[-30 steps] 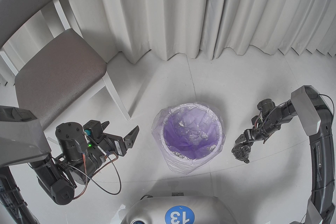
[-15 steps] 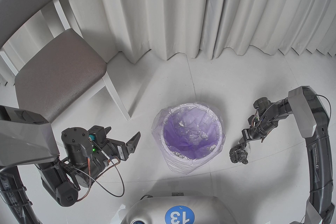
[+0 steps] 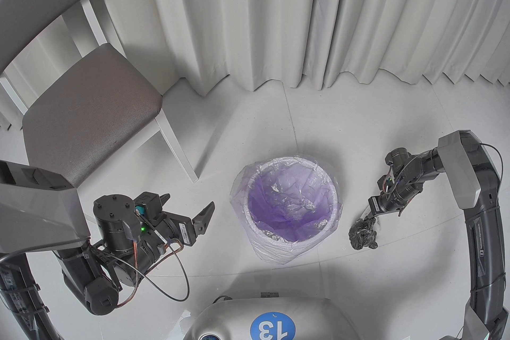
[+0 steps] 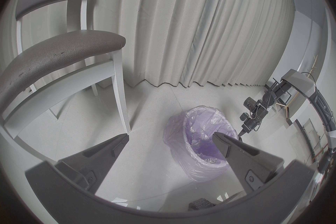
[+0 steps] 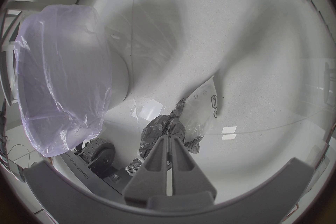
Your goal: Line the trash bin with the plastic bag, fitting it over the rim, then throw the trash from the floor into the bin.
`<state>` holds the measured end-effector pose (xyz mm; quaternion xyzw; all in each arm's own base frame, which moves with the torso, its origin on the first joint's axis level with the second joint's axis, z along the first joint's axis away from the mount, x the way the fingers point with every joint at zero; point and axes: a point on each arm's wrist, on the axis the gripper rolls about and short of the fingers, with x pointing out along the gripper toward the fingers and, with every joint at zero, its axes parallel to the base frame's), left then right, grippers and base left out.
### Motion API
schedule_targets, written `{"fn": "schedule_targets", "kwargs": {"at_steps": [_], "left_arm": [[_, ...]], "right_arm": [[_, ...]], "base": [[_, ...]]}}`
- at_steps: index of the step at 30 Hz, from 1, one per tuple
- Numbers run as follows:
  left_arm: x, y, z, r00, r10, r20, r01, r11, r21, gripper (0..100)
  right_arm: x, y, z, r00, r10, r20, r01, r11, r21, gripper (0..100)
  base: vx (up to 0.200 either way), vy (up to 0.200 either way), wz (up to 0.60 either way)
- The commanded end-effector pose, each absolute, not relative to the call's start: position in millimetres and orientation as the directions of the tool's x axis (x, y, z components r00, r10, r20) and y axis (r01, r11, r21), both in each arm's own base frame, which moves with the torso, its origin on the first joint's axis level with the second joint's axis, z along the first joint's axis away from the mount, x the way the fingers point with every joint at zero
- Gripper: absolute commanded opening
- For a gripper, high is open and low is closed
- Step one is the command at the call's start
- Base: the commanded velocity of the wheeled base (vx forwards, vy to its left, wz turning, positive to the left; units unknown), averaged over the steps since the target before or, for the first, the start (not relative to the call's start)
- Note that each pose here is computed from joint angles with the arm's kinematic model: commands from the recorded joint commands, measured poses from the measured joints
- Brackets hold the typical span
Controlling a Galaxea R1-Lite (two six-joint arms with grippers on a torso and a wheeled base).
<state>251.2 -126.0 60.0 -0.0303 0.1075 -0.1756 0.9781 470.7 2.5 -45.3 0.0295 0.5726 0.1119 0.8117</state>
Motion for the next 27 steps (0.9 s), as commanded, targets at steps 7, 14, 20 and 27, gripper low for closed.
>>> {"fn": "schedule_targets", "kwargs": {"at_steps": [7, 14, 20, 27], "left_arm": [[252, -126, 60, 0.917, -0.352, -0.188, 0.339, 0.936, -0.099, 100], [253, -128, 61, 0.917, -0.355, -0.183, 0.342, 0.935, -0.098, 100], [254, -129, 58, 0.915, -0.356, -0.189, 0.343, 0.934, -0.097, 100], [251, -130, 55, 0.91, -0.36, -0.204, 0.347, 0.933, -0.098, 100]], "right_arm": [[473, -8, -28, 0.357, 0.208, -0.911, -0.165, 0.974, 0.157, 100], [473, -15, -19, 0.375, 0.204, -0.904, -0.163, 0.975, 0.152, 100], [473, -12, -24, 0.353, 0.204, -0.913, -0.167, 0.974, 0.153, 100], [499, -13, -46, 0.414, 0.165, -0.895, -0.156, 0.982, 0.108, 100]], "base": [[0.0, 0.0, 0.0], [0.0, 0.0, 0.0], [0.0, 0.0, 0.0], [0.0, 0.0, 0.0]]}}
